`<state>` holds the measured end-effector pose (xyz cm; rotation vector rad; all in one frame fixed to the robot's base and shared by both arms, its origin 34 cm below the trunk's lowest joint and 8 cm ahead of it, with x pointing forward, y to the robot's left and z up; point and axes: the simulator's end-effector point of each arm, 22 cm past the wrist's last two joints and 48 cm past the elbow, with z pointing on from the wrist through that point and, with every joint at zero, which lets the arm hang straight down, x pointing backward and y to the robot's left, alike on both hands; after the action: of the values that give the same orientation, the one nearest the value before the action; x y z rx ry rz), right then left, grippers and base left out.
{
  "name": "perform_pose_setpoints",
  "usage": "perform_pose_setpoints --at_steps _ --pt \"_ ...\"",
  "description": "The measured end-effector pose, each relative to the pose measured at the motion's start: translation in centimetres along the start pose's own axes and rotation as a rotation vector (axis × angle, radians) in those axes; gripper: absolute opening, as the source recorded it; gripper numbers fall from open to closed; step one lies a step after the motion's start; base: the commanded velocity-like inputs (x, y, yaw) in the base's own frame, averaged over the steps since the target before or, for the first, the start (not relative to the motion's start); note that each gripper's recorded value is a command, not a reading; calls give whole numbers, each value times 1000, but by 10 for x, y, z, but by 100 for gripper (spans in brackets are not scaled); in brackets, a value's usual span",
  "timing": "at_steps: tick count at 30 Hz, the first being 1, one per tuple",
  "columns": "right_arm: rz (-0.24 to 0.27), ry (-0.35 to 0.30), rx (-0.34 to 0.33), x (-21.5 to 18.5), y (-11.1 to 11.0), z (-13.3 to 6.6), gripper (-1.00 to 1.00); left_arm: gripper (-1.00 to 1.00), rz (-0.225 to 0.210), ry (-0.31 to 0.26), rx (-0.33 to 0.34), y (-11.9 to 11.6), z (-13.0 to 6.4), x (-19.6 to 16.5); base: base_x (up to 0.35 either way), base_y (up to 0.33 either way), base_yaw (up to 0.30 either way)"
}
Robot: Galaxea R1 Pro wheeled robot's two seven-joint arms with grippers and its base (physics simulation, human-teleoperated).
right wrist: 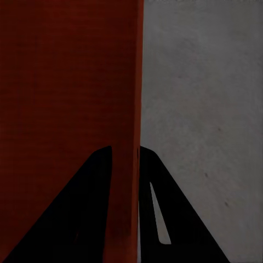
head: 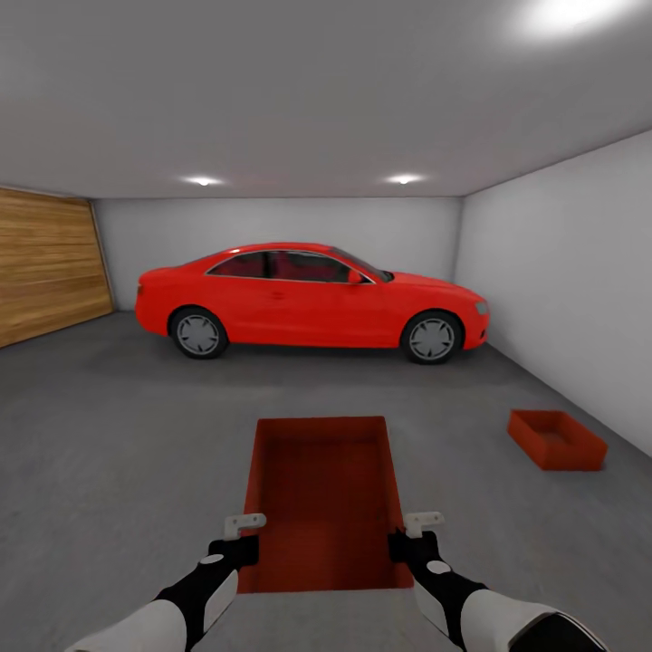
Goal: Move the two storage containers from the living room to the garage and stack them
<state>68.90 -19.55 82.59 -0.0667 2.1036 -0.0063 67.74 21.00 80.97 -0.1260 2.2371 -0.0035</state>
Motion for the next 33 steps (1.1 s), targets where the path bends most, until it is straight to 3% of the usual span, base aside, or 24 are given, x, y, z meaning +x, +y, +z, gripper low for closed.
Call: perform_pose_setpoints --at_steps 33 --pt "0 2 0 0 0 0 -100 -100 0 2 0 0 0 0 322 0 0"
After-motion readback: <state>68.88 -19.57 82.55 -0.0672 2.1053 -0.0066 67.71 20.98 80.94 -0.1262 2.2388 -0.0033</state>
